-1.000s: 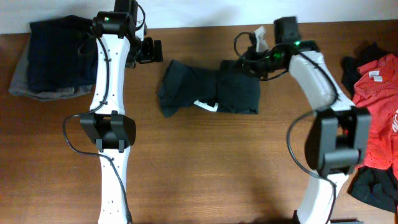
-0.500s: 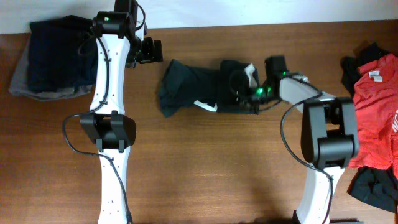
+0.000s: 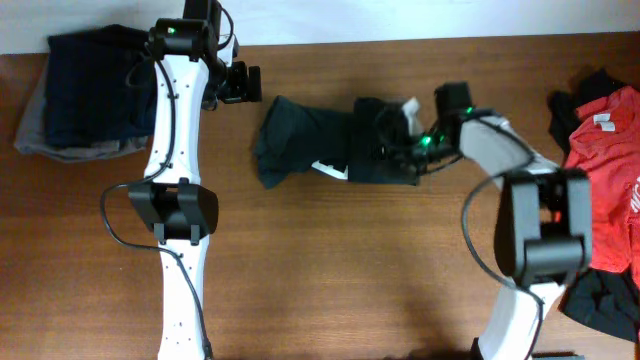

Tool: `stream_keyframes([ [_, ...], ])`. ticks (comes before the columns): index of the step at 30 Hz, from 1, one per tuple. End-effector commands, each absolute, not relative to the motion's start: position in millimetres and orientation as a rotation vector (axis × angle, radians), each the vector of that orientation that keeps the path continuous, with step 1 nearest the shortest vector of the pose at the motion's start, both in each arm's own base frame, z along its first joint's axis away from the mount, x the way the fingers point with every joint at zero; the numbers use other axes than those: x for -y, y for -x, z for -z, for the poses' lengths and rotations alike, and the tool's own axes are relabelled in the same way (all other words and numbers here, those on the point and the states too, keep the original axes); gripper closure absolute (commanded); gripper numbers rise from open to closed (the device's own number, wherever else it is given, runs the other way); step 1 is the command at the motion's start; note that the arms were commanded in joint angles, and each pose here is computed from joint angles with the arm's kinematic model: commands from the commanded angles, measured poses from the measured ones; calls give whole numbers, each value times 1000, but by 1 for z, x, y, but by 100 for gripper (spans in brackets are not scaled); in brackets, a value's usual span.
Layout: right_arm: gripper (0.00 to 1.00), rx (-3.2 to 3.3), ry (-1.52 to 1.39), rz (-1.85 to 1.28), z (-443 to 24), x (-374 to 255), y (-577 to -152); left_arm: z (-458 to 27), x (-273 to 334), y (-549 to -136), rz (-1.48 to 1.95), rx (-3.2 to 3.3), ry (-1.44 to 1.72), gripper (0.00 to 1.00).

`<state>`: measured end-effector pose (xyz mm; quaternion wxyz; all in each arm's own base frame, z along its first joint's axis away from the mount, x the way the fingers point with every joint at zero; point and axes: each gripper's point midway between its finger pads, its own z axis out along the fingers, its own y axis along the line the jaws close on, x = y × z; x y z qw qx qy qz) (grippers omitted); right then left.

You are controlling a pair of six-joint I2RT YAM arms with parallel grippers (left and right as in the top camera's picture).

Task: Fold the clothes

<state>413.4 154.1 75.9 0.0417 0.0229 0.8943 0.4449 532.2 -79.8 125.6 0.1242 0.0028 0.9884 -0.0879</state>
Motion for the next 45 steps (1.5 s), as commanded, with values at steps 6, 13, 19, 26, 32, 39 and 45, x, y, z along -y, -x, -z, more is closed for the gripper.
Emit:
stream_keyframes([
  [6,1,-2799,-71,-736,-123,-97,-424,-108,115,-519,615,-2909,-208,1],
  [13,2,-2857,-89,-733,-117,-95,-412,-66,105,-518,717,-2977,-134,1],
  [19,1,-2855,-89,-733,-117,-95,-412,-42,100,-515,923,-2972,-125,1],
  [26,1,-2852,-87,-732,-118,-95,-413,-32,119,-505,1090,-2935,-268,1],
  [32,1,-2849,-86,-732,-118,-95,-414,-33,133,-495,1127,-2942,-342,1],
  [39,1,-2842,-83,-731,-118,-95,-416,-26,139,-485,1174,-2977,-351,1],
  [45,1,-2842,-83,-731,-118,-95,-416,-28,161,-481,1260,-2947,-382,1],
])
